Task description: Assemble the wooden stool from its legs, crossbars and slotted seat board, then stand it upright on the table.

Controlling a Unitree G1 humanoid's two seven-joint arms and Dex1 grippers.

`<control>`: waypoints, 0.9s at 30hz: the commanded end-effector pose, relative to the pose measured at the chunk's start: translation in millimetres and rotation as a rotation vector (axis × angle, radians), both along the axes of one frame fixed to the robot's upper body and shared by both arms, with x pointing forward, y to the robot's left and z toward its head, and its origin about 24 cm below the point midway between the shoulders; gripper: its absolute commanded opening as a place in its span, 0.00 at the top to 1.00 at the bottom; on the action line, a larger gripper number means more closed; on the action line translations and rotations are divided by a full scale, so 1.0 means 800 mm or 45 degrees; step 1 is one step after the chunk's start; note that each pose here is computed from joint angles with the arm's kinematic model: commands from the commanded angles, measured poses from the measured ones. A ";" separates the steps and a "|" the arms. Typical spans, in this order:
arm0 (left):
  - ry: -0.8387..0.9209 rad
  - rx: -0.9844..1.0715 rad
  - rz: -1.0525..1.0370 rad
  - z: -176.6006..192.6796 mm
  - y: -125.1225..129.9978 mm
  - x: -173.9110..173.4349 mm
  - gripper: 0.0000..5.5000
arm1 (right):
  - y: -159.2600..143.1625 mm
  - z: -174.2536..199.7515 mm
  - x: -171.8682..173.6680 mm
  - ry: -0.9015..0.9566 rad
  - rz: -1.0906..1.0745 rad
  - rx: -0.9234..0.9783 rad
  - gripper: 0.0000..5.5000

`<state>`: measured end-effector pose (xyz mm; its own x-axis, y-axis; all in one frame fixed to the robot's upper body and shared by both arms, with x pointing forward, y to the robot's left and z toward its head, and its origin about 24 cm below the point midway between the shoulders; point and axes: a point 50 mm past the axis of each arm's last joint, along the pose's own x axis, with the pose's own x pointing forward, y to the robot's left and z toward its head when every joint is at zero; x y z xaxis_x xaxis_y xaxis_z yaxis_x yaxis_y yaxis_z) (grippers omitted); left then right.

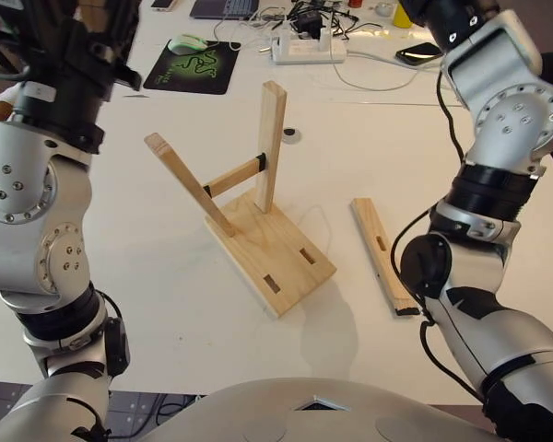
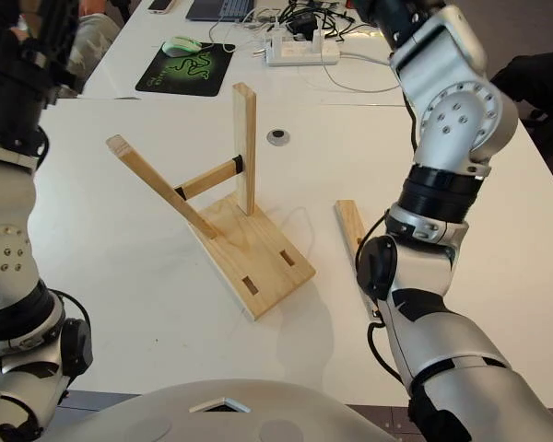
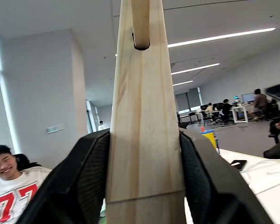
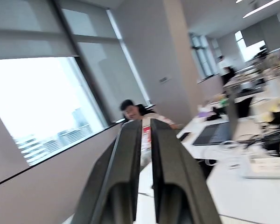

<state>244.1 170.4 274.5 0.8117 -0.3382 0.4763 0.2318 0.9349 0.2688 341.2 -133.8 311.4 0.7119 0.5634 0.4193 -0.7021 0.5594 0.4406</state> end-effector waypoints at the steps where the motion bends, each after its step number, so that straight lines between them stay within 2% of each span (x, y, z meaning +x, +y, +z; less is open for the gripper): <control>1: 0.008 0.029 -0.121 0.005 -0.018 -0.004 0.62 | 0.020 0.058 -0.034 -0.048 0.498 0.155 0.81; 7: 0.037 0.020 -0.183 -0.005 -0.028 -0.009 0.62 | 0.027 0.065 -0.033 0.079 0.600 0.153 0.63; 11: 0.008 0.084 -0.195 -0.003 -0.034 -0.012 0.62 | 0.030 0.061 -0.026 0.222 0.557 0.129 0.52; 14: -0.003 0.133 -0.183 -0.003 -0.035 -0.013 0.62 | 0.029 0.066 -0.031 0.234 0.571 0.138 0.44; 27: 0.025 0.142 -0.272 -0.011 -0.049 -0.016 0.62 | 0.045 0.067 -0.052 0.203 0.697 0.157 0.43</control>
